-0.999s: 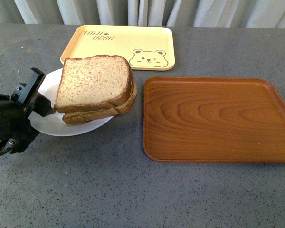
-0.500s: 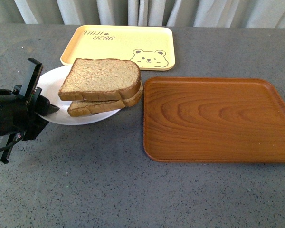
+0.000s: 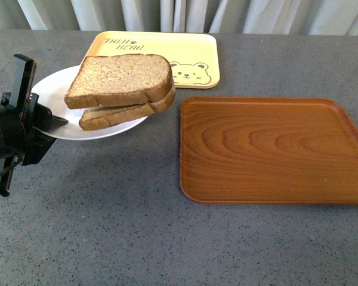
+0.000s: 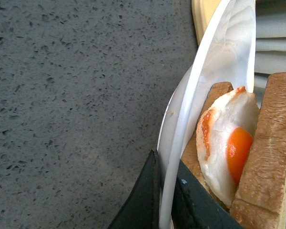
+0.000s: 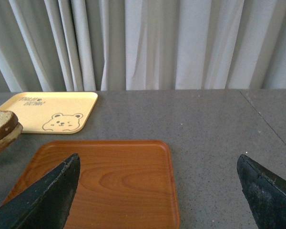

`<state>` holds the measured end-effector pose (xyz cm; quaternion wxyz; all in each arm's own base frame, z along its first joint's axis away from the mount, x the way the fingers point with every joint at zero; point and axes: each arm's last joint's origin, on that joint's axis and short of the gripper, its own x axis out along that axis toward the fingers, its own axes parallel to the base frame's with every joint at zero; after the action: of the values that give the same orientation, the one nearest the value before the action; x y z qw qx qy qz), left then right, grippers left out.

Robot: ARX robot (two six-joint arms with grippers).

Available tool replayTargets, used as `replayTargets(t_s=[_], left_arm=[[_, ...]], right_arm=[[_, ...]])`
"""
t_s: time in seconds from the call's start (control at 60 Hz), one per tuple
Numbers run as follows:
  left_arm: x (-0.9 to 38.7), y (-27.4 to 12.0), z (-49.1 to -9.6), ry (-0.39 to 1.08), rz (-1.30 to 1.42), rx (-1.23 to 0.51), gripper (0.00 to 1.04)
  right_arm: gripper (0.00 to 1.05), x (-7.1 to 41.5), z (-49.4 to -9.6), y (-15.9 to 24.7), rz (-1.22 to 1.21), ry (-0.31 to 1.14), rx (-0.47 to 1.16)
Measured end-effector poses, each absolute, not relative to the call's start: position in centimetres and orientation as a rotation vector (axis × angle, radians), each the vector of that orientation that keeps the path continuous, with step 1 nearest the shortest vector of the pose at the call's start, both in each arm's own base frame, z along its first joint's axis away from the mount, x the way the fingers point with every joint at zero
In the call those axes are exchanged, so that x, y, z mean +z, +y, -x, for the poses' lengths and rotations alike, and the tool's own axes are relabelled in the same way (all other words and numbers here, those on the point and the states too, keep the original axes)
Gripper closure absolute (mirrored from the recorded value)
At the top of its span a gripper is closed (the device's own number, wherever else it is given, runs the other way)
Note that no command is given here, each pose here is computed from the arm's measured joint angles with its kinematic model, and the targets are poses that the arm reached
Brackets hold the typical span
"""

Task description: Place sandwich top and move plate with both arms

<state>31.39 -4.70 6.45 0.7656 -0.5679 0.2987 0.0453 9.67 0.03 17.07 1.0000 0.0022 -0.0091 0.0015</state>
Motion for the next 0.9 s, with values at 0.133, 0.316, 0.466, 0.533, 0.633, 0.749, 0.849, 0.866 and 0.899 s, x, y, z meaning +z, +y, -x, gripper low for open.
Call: replayTargets(t_s=[0.133, 0.316, 0.466, 0.533, 0.633, 0.749, 0.849, 0.866, 0.899], left_arm=[[7.3, -5.3, -32.3, 0.658, 1.216, 0.078, 1.02], [9.4, -6.7, -35.4, 0.649, 1.169, 0.02, 1.02], [10.9, -8.0, -38.9, 0.642, 1.149, -0.033, 1.02], [11.1, -8.5, -40.3, 0.651, 1.131, -0.041, 1.02], [10.8, -9.2, -42.5, 0.673, 1.11, -0.046, 1.02], [10.0, -9.8, -45.2, 0.703, 1.086, -0.058, 1.02], [9.5, -10.2, -47.1, 0.72, 1.07, -0.07, 1.02], [9.4, -10.3, -47.5, 0.724, 1.065, -0.072, 1.02], [9.2, -10.4, -48.0, 0.73, 1.064, -0.075, 1.02]], right_arm=[[0.09, 17.1, -9.7, 0.0, -0.004, -0.018, 0.003], [0.09, 17.1, -9.7, 0.0, -0.004, -0.018, 0.003], [0.09, 17.1, -9.7, 0.0, -0.004, -0.018, 0.003], [0.09, 17.1, -9.7, 0.0, -0.004, -0.018, 0.003], [0.09, 17.1, -9.7, 0.0, -0.004, -0.018, 0.003], [0.09, 17.1, -9.7, 0.0, -0.004, -0.018, 0.003], [0.09, 17.1, -9.7, 0.0, -0.004, -0.018, 0.003], [0.09, 17.1, -9.7, 0.0, -0.004, -0.018, 0.003], [0.09, 17.1, -9.7, 0.0, -0.004, -0.018, 0.003]])
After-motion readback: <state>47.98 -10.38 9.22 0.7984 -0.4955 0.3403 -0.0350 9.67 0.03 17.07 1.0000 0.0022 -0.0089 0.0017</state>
